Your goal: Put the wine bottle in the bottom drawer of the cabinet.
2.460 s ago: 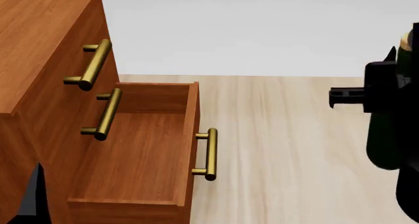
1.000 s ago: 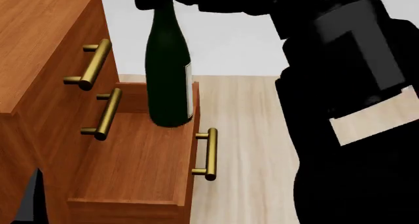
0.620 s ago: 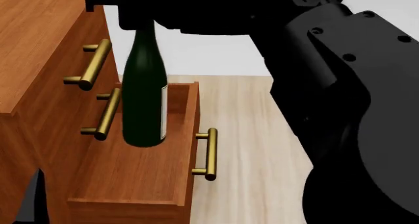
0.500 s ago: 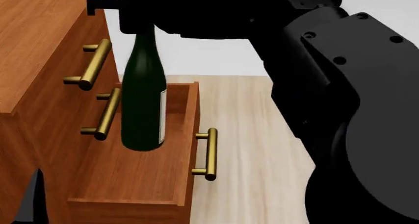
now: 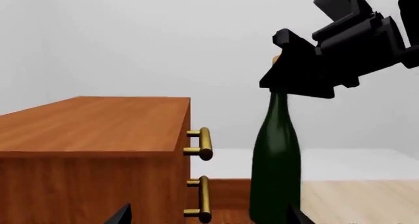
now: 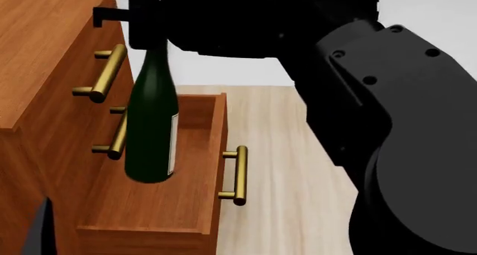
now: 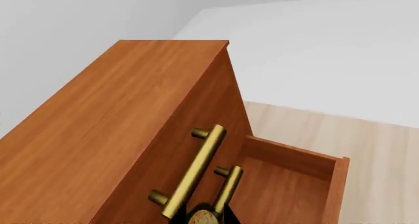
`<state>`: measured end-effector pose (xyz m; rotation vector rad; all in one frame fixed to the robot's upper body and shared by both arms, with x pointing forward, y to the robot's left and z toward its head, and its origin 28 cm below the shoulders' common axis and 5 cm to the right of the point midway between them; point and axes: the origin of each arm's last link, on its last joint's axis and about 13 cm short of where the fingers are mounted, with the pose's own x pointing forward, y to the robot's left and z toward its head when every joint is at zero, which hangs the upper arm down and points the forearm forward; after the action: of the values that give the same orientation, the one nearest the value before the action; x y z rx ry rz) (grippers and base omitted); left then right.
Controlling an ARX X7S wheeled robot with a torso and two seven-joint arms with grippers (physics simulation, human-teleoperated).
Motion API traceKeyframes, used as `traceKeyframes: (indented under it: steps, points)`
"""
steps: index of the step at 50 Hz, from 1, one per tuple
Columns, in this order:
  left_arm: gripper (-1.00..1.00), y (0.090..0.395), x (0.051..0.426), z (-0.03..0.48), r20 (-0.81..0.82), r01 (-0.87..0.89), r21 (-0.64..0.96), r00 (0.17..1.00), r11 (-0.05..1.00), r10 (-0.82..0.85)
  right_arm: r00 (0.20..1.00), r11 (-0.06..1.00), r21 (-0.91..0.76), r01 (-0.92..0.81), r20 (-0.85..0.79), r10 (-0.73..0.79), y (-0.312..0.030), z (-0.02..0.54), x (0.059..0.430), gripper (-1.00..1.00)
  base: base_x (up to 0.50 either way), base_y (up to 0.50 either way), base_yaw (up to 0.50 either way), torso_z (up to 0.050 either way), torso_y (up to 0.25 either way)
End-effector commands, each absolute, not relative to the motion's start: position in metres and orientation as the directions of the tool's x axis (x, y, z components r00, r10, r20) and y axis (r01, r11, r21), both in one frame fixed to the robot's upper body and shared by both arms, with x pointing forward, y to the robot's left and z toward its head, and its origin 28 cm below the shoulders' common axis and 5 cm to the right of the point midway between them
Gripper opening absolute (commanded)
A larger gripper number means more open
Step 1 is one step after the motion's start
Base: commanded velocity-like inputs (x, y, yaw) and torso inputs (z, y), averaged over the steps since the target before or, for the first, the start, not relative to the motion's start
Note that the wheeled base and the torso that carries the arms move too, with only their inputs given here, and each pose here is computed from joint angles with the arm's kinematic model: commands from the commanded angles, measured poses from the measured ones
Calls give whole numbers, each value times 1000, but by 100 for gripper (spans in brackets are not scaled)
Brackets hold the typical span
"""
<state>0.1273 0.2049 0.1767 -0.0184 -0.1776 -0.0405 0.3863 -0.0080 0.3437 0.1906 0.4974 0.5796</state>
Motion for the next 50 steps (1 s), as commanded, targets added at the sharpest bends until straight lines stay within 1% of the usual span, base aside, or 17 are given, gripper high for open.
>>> traceKeyframes:
  steps: [1,19,32,50]
  points:
    - [100,205,128,175,165,49,-14,985,999,-46,701,801,314,-510,-387,599,-5,343,385,-100,0,0,0,0,0]
    - [100,207,130,173,161,36,-19,986,999,-33,686,801,303,-517,-413,599,-4,338,384,-100,0,0,0,2,-134]
    - [100,207,129,174,165,45,-20,985,999,-41,694,814,293,-502,-424,581,-4,335,385,-100,0,0,0,3,-146]
    - [100,206,128,175,174,57,-23,983,998,-52,670,805,285,-520,-448,592,-1,326,383,-100,0,0,0,3,-147]
